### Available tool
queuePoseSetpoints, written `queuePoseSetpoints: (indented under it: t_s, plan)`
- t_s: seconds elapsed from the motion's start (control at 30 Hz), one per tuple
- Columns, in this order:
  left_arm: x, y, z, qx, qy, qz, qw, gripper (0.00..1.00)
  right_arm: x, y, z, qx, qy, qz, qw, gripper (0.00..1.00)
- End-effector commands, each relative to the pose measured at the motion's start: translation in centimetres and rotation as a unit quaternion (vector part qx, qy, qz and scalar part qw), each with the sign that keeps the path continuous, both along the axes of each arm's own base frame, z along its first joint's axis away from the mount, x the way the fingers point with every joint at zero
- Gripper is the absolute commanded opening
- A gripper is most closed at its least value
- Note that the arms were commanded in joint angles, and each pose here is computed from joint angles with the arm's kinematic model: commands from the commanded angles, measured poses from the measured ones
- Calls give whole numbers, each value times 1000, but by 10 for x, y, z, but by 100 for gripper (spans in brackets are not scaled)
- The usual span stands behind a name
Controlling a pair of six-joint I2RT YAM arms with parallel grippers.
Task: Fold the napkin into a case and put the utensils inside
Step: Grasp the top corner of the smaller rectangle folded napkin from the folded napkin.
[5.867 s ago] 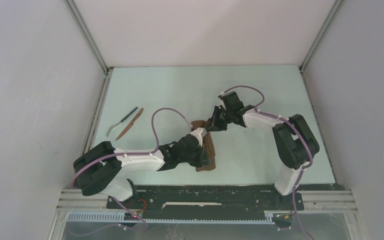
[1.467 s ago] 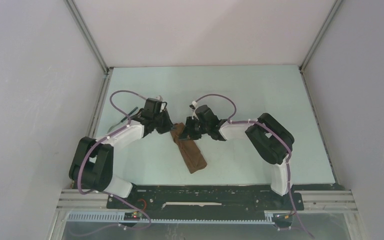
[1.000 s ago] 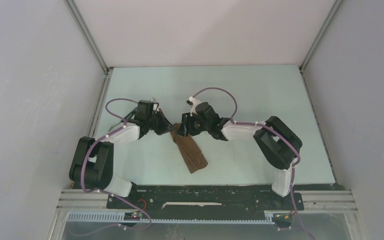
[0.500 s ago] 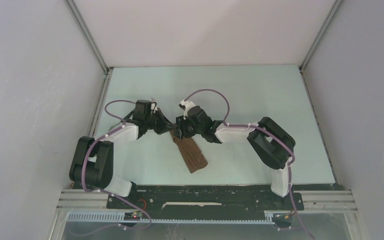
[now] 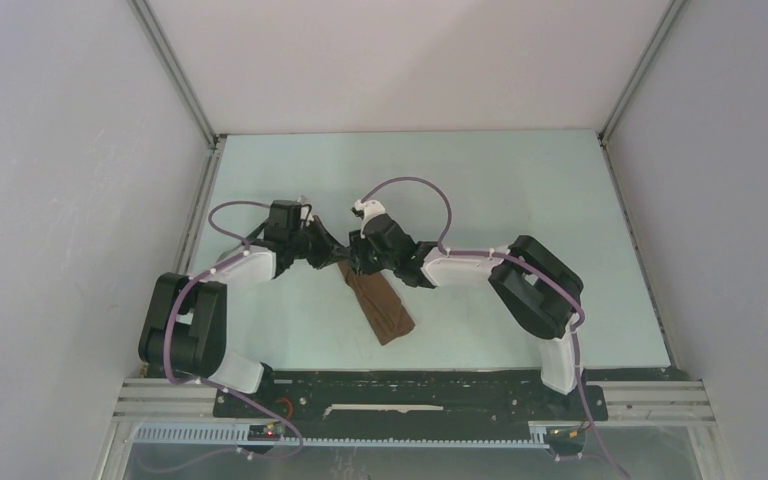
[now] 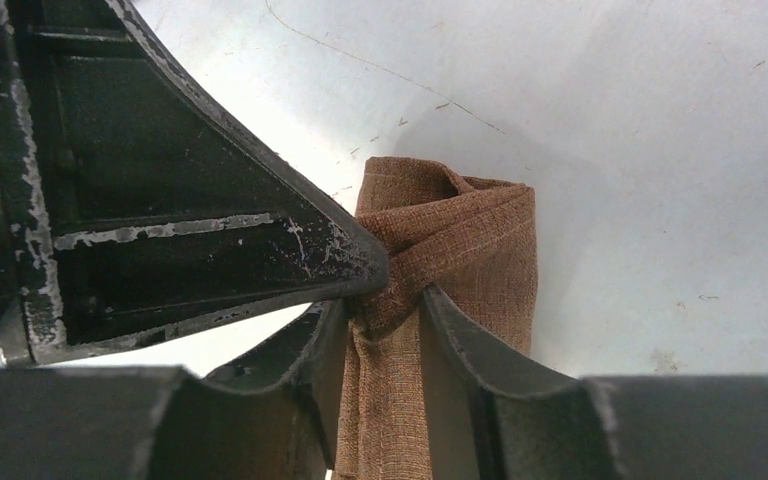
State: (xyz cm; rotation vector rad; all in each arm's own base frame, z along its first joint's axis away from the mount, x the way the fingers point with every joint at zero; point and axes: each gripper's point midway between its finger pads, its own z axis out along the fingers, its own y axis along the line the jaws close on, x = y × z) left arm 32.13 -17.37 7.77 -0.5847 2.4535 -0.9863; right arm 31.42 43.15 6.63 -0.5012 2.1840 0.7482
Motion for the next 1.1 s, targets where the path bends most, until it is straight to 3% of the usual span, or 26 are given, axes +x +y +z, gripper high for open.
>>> queuePoseSetpoints:
  t_s: [0.0, 0.1, 0.2, 0.27, 0.3, 0.43, 0.53, 0.6, 0.73, 0.8, 0.97, 1.07]
  plan:
    - [3, -1, 10, -16, -17, 0, 1000, 0, 5, 13, 10, 15, -9, -8, 1000, 35]
    - [5, 1, 11, -15, -19, 2, 1000, 0, 3, 14, 13, 20, -4, -7, 1000, 24]
    - [5, 2, 11, -11, -22, 2, 1000, 0, 0, 15, 19, 31, 5, -4, 999, 1]
    - [6, 5, 12, -1, -31, 3, 1000, 2, 0, 14, 23, 38, 15, -8, 999, 0]
    - [5, 8, 12, 6, -32, 6, 999, 6, -1, 13, 23, 41, 24, -9, 999, 0]
    - [-2, 26, 10, 66, -39, 23, 997, 40, -2, 8, 19, 55, 64, -21, 996, 0]
    - [-11, 44, 6, 143, -42, 35, 988, 49, -2, 7, 20, 60, 75, -27, 995, 0]
    - [-18, 48, 4, 177, -38, 29, 983, 49, 0, 5, 20, 64, 82, -35, 994, 0]
    - [-26, 44, -2, 217, -34, 11, 976, 27, 0, 5, 22, 79, 97, -41, 991, 0]
    - [-24, 45, -5, 236, -34, 7, 971, 22, 1, 5, 22, 81, 99, -41, 991, 0]
    - [-17, 32, -10, 267, -23, -25, 963, 23, 1, 4, 23, 89, 104, -38, 990, 0]
    - [-13, 24, -10, 276, -25, -26, 961, 32, 1, 3, 22, 90, 106, -38, 990, 0]
